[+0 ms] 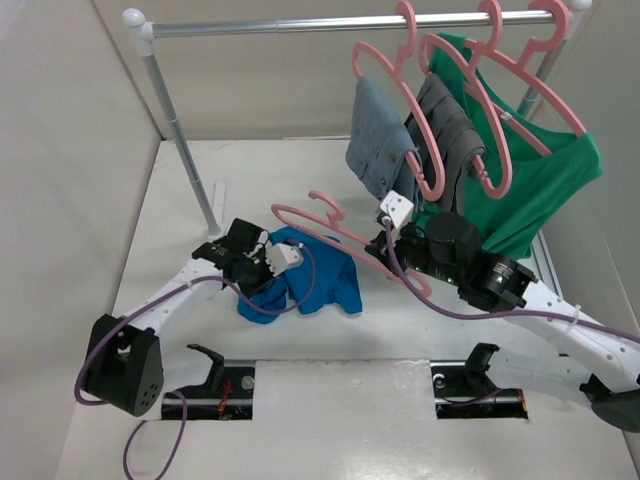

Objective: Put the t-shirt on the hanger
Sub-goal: Place tshirt on hanger

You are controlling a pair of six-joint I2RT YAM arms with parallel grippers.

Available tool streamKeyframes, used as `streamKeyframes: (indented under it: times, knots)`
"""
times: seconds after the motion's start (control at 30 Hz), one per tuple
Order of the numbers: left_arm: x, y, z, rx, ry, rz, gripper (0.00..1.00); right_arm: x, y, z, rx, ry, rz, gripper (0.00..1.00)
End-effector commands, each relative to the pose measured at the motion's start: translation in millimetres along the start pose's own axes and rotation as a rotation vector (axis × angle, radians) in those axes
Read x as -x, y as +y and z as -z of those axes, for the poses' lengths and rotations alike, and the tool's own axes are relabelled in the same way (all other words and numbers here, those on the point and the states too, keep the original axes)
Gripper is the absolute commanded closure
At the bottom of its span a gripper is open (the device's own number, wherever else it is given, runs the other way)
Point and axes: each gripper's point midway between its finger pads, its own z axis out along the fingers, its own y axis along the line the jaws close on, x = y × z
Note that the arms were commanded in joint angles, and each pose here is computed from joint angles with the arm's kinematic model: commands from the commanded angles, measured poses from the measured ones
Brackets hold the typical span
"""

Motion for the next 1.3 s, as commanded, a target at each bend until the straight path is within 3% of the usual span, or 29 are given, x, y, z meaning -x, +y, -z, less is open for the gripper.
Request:
streamKeyframes:
  times: [0.0, 0.17, 0.23, 0.37, 0.5, 0.6, 0.67, 0.73, 0.77, 0.8, 0.9, 0.97, 1.07, 1.13, 1.17, 1.27]
  knots:
    - [26.7, 11.1, 21.7, 0.045, -0.091, -0.058, 1.0, 14.3, -4.6, 10.7, -0.032, -0.057, -0.016, 1.0]
    - [92.4, 39.2, 73.2, 0.21, -0.317, -0.228, 1.0, 2.7, -11.8, 15.0, -0.079, -0.027, -0.026, 1.0]
    - [136.8, 48.8, 119.4, 0.322, -0.461, -0.362, 1.0, 7.0, -17.7, 21.7, -0.104, -0.048, -0.04, 1.0]
    - [201.8, 21.7, 198.3, 0.355, -0.711, -0.61, 1.0, 3.0, -28.8, 29.9, -0.164, -0.037, -0.054, 1.0]
    - [214.0, -25.7, 232.6, 0.234, -0.835, -0.775, 1.0, 1.0, -34.2, 38.1, -0.202, -0.035, -0.078, 1.0]
    - [173.6, -52.4, 197.8, 0.112, -0.723, -0.912, 1.0, 0.2, -37.1, 45.6, -0.222, -0.038, -0.088, 1.0]
    - [123.5, -51.5, 145.7, 0.043, -0.542, -0.846, 1.0, 0.0, -37.1, 48.8, -0.222, -0.039, -0.088, 1.0]
    - [83.4, -34.8, 111.7, 0.087, -0.365, -0.843, 1.0, -2.7, -36.8, 49.1, -0.222, -0.029, -0.087, 1.0]
    - [73.0, -28.3, 100.5, 0.118, -0.326, -0.837, 0.94, -2.7, -36.8, 49.1, -0.222, -0.028, -0.087, 1.0]
    - [47.9, -29.4, 79.5, 0.118, -0.272, -0.825, 0.88, -2.7, -36.8, 49.1, -0.222, -0.028, -0.087, 1.0]
    - [10.4, -30.6, 60.3, 0.129, -0.178, -0.878, 0.33, -4.5, -32.4, 48.5, -0.196, -0.021, -0.086, 1.0]
    - [8.7, -36.9, 69.4, 0.154, -0.218, -0.888, 0.07, -5.1, -32.7, 47.8, -0.196, -0.009, -0.075, 1.0]
    - [22.2, -39.8, 84.0, 0.193, -0.305, -0.807, 0.05, -6.7, -31.4, 45.2, -0.186, 0.0, -0.065, 1.0]
    - [47.3, -36.1, 97.5, 0.213, -0.384, -0.724, 0.17, -7.6, -28.1, 42.9, -0.168, -0.002, -0.065, 1.0]
    - [50.9, -35.6, 89.8, 0.161, -0.372, -0.581, 0.22, -6.3, -25.4, 38.7, -0.151, -0.005, -0.065, 1.0]
    - [65.4, -43.9, 74.6, -0.001, -0.336, -0.414, 0.3, -5.4, -19.8, 33.6, -0.115, 0.004, -0.054, 1.0]
